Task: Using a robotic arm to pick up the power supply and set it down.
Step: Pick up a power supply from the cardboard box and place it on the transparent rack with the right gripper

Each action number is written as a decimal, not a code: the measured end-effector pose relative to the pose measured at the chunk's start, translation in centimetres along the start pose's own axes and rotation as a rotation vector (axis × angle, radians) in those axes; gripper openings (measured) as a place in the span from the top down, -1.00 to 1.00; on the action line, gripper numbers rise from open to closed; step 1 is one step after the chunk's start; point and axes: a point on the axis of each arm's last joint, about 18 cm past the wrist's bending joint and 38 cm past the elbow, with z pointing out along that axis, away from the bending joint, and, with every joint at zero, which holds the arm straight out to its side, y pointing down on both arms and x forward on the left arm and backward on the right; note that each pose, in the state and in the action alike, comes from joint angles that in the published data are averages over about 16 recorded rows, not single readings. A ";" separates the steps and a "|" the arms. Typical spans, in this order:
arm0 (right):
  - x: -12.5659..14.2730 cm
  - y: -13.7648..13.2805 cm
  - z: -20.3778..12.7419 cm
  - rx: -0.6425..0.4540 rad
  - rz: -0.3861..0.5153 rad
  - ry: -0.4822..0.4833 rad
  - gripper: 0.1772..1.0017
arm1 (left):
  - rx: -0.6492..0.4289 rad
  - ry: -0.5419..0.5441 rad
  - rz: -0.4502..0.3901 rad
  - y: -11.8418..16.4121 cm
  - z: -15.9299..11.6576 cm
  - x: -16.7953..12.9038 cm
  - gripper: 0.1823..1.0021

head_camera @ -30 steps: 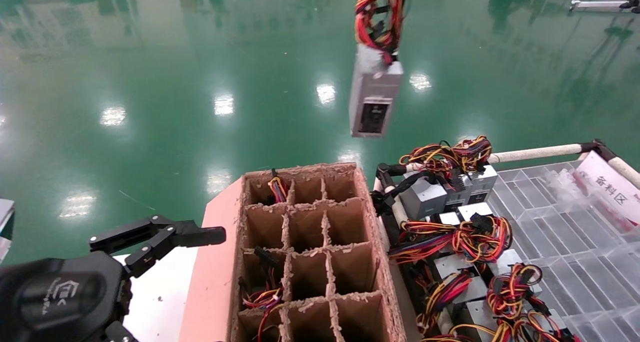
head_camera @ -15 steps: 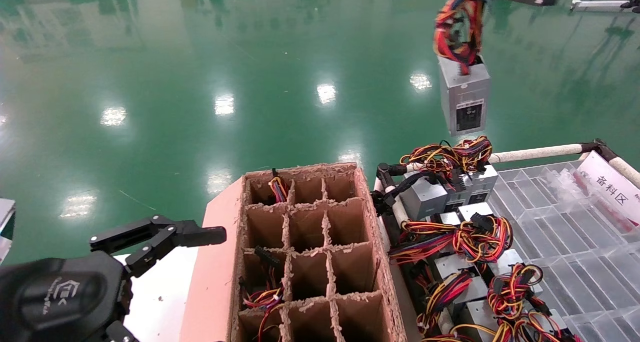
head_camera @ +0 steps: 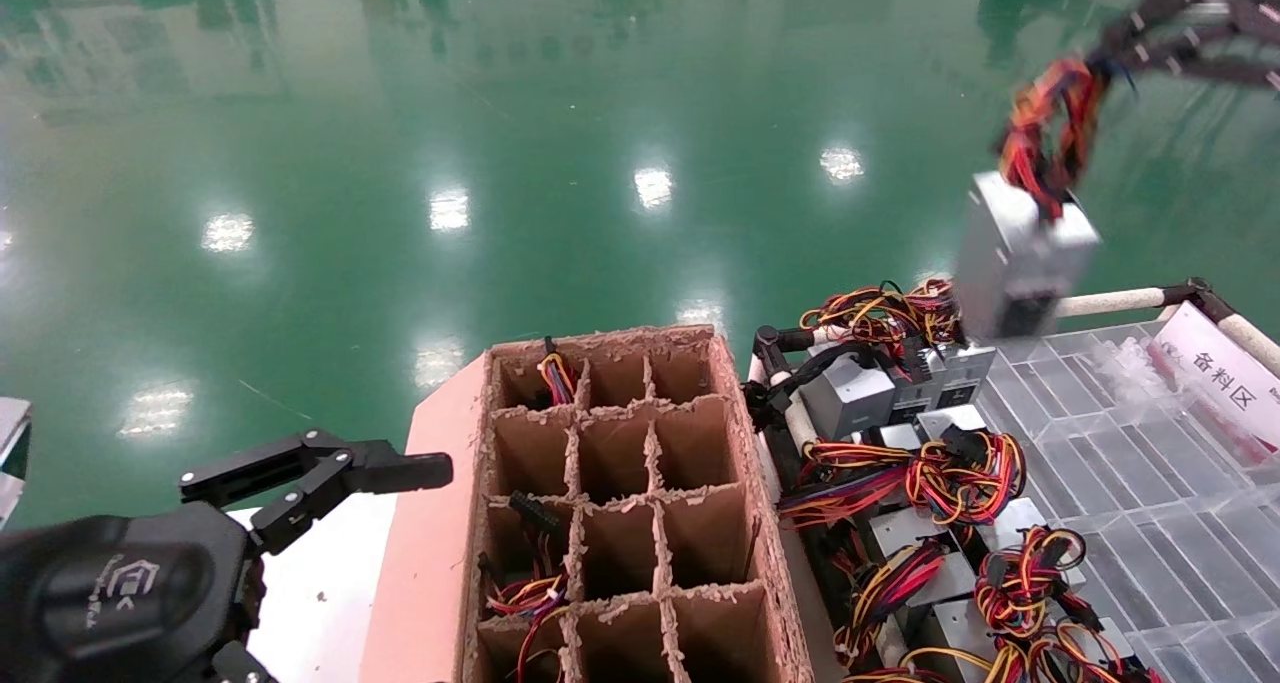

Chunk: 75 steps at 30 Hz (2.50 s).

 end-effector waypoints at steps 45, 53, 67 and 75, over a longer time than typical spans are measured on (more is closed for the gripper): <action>-8.1 4.6 7.7 -0.007 0.044 -0.094 0.95 | 0.000 0.000 0.000 0.0 0.0 0.0 -1.00; -9.0 6.1 10.4 -0.065 0.068 -0.048 0.95 | 0.000 0.000 0.000 0.0 0.0 0.0 -1.00; -10.8 6.8 13.6 -0.085 0.088 -0.022 0.95 | 0.000 0.000 0.000 0.0 0.0 0.0 -1.00; -11.7 6.6 14.4 -0.074 0.100 -0.036 0.95 | 0.000 0.000 0.000 0.0 0.0 0.0 -1.00</action>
